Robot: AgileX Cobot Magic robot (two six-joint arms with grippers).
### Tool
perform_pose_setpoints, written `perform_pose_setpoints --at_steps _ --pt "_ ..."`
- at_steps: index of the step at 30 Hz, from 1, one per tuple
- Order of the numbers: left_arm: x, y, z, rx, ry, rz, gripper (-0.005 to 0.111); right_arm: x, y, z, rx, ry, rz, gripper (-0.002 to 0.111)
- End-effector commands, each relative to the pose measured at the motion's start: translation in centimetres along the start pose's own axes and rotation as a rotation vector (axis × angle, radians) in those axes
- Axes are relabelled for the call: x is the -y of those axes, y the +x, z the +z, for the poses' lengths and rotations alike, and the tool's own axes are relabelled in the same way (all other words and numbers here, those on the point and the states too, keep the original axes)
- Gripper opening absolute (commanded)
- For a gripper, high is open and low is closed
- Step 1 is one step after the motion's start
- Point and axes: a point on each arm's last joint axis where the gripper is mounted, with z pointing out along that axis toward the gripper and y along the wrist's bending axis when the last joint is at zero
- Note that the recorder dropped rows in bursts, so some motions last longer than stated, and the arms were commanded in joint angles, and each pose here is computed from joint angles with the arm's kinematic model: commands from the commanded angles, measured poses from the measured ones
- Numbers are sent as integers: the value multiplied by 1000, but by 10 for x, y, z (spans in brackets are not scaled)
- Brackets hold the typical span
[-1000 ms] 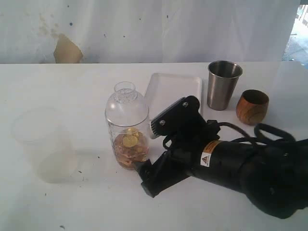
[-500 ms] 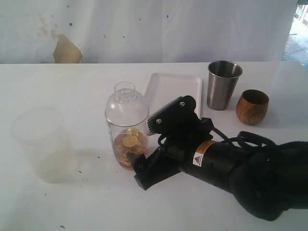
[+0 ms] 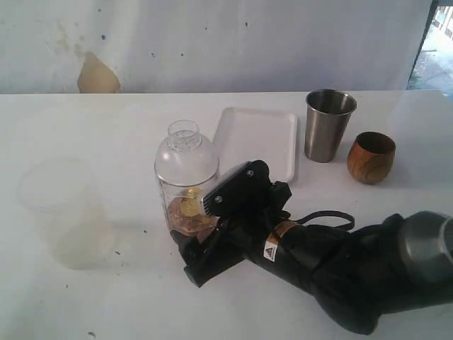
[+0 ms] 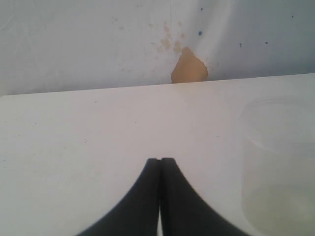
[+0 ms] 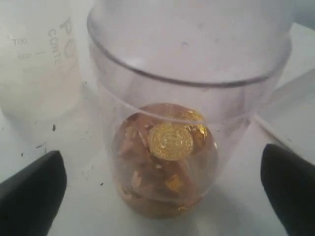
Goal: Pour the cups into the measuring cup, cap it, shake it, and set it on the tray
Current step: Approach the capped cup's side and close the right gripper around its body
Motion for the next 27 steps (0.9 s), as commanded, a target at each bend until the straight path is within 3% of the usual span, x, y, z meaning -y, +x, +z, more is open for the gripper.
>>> perform_pose_setpoints --at_steps 1,14,18,27 --pt "0 0 0 1 3 -11 0 -2 4 10 15 -5 -8 102" --pt "0 0 0 1 3 -11 0 -3 -2 61 90 6 33 102" --pt "0 0 0 1 3 -11 0 -3 0 62 89 -3 118 102" --pt "0 0 0 1 3 -11 0 -2 -8 61 170 8 123 102"
